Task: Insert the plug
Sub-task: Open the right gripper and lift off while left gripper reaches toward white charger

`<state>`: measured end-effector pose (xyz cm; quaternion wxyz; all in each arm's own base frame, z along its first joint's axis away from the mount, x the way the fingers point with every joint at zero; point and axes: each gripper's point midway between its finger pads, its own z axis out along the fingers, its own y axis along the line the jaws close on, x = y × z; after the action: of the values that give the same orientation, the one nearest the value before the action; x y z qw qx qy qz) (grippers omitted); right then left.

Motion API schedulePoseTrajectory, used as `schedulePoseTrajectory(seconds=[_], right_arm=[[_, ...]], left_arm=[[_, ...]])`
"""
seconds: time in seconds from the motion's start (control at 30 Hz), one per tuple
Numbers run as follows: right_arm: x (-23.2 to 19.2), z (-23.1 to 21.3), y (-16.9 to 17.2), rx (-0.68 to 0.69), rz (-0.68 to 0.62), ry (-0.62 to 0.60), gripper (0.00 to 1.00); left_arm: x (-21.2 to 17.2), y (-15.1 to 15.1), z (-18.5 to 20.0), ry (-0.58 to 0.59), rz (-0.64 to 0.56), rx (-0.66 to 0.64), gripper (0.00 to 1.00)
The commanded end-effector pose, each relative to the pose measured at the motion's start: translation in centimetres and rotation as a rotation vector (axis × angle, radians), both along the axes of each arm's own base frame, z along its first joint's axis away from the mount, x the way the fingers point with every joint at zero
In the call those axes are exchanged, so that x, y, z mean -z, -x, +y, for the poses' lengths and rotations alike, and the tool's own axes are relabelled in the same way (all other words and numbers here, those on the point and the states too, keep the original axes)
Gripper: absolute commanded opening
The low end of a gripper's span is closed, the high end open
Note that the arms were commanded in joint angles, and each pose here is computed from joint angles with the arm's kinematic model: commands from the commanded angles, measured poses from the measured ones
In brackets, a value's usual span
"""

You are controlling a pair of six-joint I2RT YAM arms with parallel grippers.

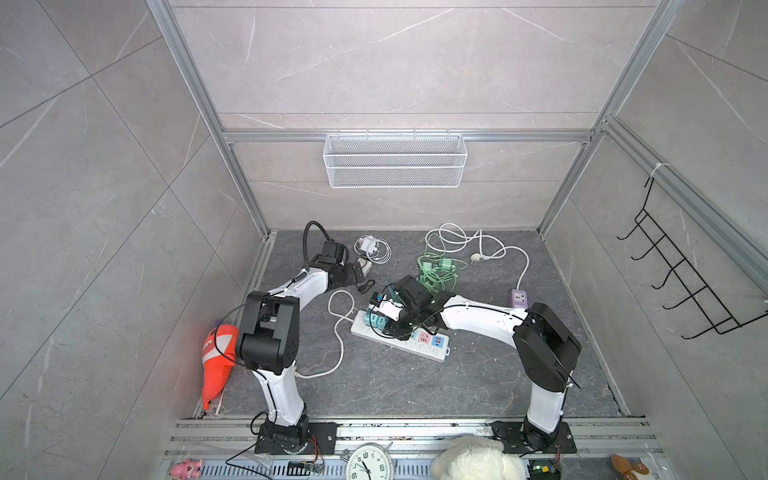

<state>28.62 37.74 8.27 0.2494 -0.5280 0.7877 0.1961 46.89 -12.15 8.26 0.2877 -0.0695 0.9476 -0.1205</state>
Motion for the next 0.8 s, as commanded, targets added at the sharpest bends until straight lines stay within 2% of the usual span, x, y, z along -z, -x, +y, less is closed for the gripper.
schedulePoseTrajectory(seconds=[0.0, 0.33, 0.67, 0.77], right_arm=[[-2.7, 0.3, 1.3, -0.005, 0.023, -0.055, 0.5], [-4.5, -1.4, 3.1, 0.034, 0.034, -0.12, 0.49], [-5.4, -3.4, 4.1, 0.083, 0.005, -0.141, 0.49], [-5.5, -4.0, 4.3, 0.097, -0.007, -0.142, 0.49]], left_arm=[[0.1, -1.5, -1.0, -0.004, 0.001, 0.078, 1.0], [1.9, -5.0, -2.5, -0.051, 0.077, 0.15, 1.0], [3.5, -6.3, -4.6, -0.149, 0.134, 0.228, 1.0], [5.5, -6.2, -4.8, -0.172, 0.181, 0.244, 0.99]])
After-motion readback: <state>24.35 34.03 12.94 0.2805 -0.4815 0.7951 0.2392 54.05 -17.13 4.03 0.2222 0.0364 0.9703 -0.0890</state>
